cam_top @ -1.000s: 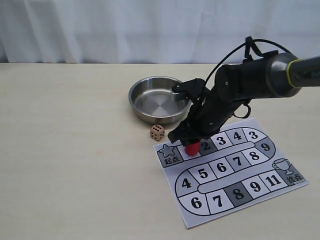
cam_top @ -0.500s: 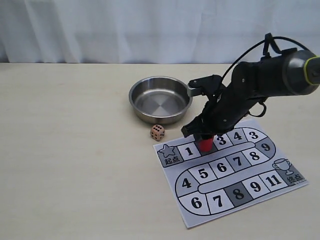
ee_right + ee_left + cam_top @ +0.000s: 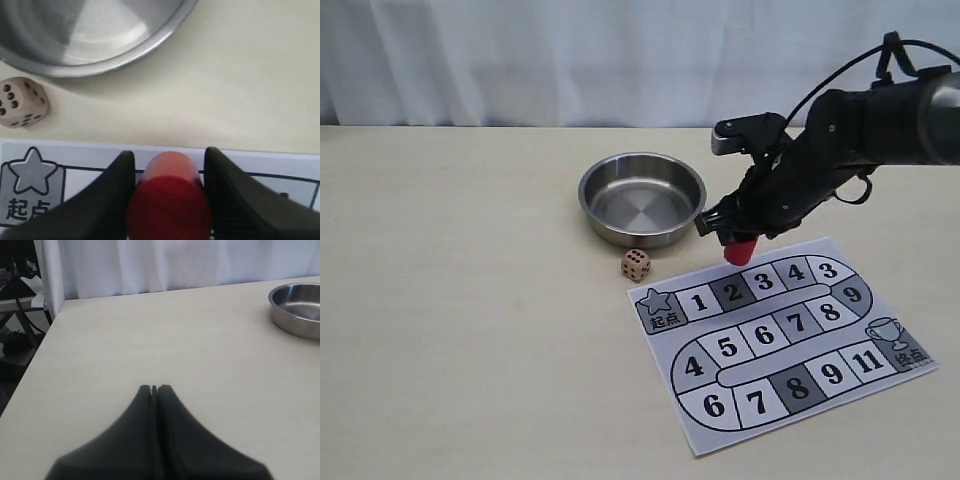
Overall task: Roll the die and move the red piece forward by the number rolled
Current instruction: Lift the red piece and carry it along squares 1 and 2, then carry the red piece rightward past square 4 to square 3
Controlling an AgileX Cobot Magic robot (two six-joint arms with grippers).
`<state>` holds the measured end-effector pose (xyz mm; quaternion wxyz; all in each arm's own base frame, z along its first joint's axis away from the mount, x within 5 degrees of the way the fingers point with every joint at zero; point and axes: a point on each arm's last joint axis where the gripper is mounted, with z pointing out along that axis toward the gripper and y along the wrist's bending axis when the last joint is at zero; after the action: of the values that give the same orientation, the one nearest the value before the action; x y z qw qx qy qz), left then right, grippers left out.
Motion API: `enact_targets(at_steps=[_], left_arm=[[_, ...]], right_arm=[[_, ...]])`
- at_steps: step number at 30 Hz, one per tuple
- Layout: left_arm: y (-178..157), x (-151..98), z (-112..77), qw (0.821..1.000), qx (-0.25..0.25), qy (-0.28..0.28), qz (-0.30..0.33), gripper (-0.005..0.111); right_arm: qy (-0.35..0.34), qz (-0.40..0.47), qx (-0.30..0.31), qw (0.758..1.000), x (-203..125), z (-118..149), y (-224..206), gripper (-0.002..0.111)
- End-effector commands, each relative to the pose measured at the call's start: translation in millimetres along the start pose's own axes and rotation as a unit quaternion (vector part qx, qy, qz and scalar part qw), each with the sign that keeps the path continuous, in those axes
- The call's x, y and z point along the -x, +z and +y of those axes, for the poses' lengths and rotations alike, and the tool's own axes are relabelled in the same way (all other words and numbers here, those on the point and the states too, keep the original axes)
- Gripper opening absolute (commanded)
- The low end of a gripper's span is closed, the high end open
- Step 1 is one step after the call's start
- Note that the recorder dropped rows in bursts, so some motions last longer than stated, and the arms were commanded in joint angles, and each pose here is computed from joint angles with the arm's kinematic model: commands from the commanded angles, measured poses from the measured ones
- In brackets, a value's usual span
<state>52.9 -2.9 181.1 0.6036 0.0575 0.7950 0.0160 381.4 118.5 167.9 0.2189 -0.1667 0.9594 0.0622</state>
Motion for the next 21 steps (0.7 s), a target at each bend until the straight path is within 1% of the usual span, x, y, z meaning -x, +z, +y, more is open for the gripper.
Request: enact_targets(at_steps=[1,8,15,21], left_arm=[[0.2,0.3,-0.2,1.000,-0.001,-0.004,-0.004,0.000],[0.2,0.3,-0.2,1.000,-0.001,-0.004,-0.004,0.000],[0.2,0.3,-0.2,1.000,-0.001,-0.004,-0.004,0.000],[0.2,0.3,-0.2,1.000,-0.001,-0.004,-0.004,0.000]], right_arm=[[0.024,0.005,-0.012,1.000,-4.7,-20.5,-1.7,0.004],[0.020,0.019,-0.016,0.999,-17.3,-21.2,7.3,0.004],[0.023,0.060,-0.013,0.998,-30.7,-22.7,35.4,0.004],[0.022,0.044,-0.015,0.999,-26.2,-22.8,30.4,0.004]])
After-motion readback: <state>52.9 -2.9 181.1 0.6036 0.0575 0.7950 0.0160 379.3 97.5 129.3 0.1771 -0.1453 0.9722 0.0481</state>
